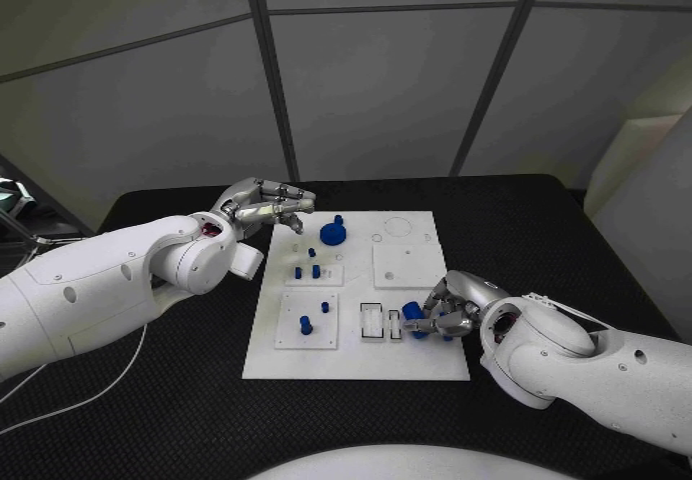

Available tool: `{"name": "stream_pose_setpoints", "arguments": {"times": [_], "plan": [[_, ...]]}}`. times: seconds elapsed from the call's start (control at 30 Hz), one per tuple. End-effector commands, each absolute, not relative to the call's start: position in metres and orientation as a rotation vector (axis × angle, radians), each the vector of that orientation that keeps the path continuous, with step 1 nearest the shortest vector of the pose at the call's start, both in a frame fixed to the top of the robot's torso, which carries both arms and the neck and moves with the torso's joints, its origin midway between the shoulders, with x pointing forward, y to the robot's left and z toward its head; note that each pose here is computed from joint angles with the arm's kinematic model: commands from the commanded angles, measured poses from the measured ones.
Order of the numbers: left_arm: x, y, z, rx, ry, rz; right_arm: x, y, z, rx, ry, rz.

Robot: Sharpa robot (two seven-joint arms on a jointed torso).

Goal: Assemble the parts on the task board

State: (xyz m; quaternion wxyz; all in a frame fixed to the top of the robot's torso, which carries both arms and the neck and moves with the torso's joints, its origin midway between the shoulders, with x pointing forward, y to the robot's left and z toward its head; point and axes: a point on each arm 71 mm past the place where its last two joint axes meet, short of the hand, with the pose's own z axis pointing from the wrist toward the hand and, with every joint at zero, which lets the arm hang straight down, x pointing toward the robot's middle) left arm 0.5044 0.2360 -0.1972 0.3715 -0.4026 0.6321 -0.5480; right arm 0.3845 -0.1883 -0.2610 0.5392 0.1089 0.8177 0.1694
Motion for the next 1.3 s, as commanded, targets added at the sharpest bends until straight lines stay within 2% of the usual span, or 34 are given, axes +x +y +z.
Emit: {"name": "stream_pose_setpoints", "arguments": {"times": [0.03, 0.23, 0.5, 0.63, 1.07, 1.3], "plan": [[0.504, 0.235, -0.196, -1.027, 1.62, -1.422, 0.381, -0.191, -0.266, 0.27, 1.949, 0.38], [0.504, 0.235, -0.196, -1.027, 1.621, -1.423, 0.378, -0.19, -0.259, 0.35, 1.886, 0.458], [0.504, 0.235, -0.196, -1.027, 1.625, -1.424, 0.371, -0.182, -0.244, 0.476, 1.757, 0.637], [0.504, 0.234, -0.196, -1.026, 1.63, -1.427, 0.369, -0.175, -0.242, 0.496, 1.753, 0.678], [0.503, 0.233, -0.196, -1.024, 1.633, -1.432, 0.372, -0.149, -0.254, 0.461, 1.884, 0.68], [0.503, 0.233, -0.196, -1.024, 1.635, -1.433, 0.375, -0.144, -0.26, 0.448, 1.932, 0.632]]}}
